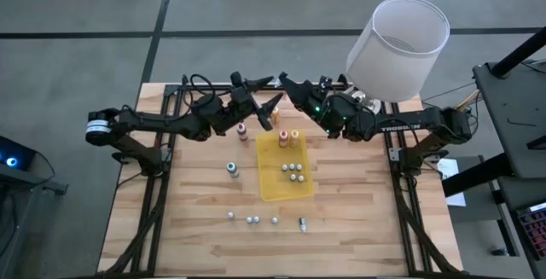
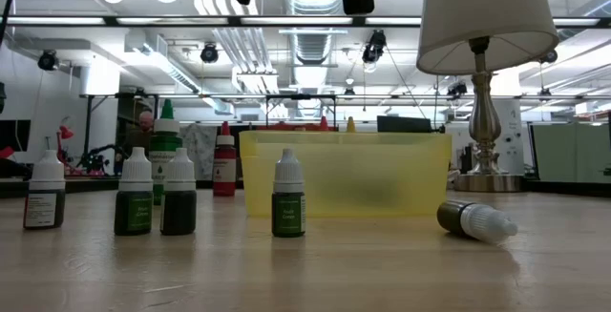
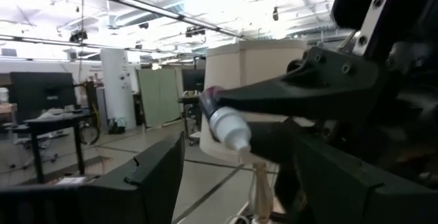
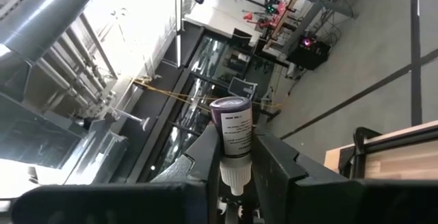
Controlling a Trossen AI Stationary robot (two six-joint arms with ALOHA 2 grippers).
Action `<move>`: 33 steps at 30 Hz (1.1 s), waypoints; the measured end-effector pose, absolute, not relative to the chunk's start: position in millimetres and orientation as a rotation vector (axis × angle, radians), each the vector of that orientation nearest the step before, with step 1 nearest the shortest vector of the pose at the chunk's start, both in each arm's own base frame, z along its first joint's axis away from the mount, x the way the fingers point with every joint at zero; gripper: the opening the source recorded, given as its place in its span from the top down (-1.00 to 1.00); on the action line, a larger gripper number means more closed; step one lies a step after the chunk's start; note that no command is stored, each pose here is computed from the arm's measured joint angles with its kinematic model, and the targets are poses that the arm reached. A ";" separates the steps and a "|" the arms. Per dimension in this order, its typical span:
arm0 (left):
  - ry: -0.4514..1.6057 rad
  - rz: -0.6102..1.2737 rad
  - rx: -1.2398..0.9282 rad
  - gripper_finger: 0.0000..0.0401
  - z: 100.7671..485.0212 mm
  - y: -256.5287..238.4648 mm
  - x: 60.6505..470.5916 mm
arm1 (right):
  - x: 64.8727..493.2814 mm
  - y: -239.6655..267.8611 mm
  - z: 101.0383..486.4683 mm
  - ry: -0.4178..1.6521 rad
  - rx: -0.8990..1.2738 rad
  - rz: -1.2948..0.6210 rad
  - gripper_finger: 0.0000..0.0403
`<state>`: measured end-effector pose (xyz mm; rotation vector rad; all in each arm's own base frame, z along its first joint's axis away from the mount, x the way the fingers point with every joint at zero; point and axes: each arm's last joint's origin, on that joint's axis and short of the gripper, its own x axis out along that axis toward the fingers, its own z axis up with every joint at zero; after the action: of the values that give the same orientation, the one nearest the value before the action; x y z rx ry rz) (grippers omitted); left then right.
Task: Pick & Place food coloring
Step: Put the small pink food coloring bottle into the bin
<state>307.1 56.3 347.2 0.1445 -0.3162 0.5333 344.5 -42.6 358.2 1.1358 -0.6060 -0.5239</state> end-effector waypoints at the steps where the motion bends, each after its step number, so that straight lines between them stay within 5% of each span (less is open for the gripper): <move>1: -0.309 0.543 0.150 -0.21 346.8 56.5 307.1 | 344.5 -42.6 358.3 -0.606 1.136 -0.523 0.71; 20: -0.282 0.585 0.183 -0.21 347.1 57.8 312.3 | 344.5 -42.6 358.3 -0.606 1.136 -0.523 0.71; 33: -0.269 0.617 0.219 0.08 349.6 53.4 314.4 | 344.6 -42.6 357.8 -0.601 1.134 -0.526 0.71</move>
<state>314.4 53.4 349.6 0.2188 -0.2693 0.6167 344.6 -42.6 357.8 1.1342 -0.6011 -0.5261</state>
